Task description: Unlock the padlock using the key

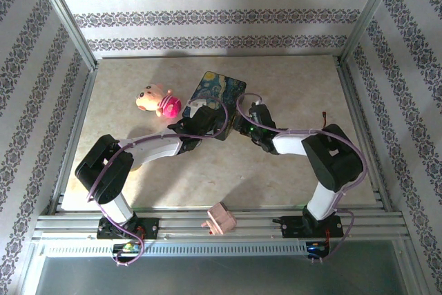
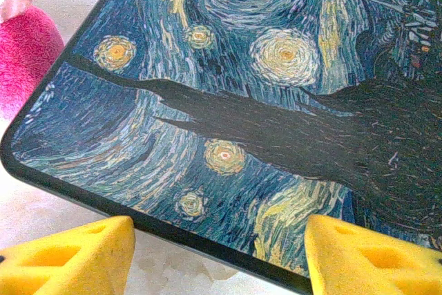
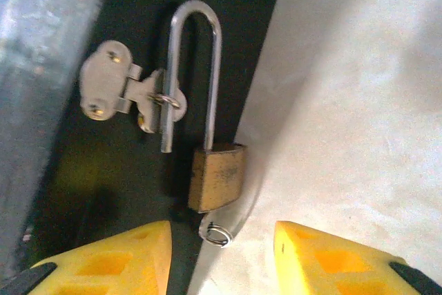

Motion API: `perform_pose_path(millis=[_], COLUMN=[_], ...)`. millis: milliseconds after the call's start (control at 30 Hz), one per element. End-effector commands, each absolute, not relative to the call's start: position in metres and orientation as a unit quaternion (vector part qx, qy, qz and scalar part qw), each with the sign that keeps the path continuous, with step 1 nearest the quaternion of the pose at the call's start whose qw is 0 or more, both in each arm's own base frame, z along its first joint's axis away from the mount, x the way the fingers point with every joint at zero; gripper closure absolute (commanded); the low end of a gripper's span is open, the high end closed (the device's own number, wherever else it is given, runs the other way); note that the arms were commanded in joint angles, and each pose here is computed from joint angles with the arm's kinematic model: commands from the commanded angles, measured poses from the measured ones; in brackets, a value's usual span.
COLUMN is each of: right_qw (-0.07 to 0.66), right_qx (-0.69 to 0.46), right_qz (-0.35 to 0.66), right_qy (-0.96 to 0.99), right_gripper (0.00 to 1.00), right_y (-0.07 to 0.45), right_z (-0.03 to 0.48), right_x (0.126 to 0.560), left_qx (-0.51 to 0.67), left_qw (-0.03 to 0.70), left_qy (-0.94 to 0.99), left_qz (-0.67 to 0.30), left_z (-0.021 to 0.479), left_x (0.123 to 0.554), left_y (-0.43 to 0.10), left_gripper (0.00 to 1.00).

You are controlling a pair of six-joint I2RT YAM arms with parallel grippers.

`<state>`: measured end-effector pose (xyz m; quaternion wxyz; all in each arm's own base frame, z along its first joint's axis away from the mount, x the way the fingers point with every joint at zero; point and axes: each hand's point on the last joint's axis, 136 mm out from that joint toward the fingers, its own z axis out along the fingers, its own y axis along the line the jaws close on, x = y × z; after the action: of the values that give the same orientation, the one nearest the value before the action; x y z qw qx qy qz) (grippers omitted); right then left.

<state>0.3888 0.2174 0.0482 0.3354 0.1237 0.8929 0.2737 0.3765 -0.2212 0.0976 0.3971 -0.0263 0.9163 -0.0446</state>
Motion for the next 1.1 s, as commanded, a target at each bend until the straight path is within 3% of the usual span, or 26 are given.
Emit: perform_pose_path(millis=[0, 1067], right_qw=[0.337, 0.342], right_qx=[0.124, 0.123], right_qz=[0.275, 0.255], right_qy=[0.892, 0.896], right_gripper=[0.58, 0.72], right_y=[0.227, 0.236], right_z=[0.049, 0.030], right_x=[0.398, 0.418], left_qx=[0.008, 0.012], left_qw=[0.270, 0.267], left_qy=[0.962, 0.963], left_qz=[0.027, 0.024], left_z=[0.030, 0.030], left_x=[0.330, 0.331], left_y=[-0.186, -0.189], left_gripper=[0.34, 0.35])
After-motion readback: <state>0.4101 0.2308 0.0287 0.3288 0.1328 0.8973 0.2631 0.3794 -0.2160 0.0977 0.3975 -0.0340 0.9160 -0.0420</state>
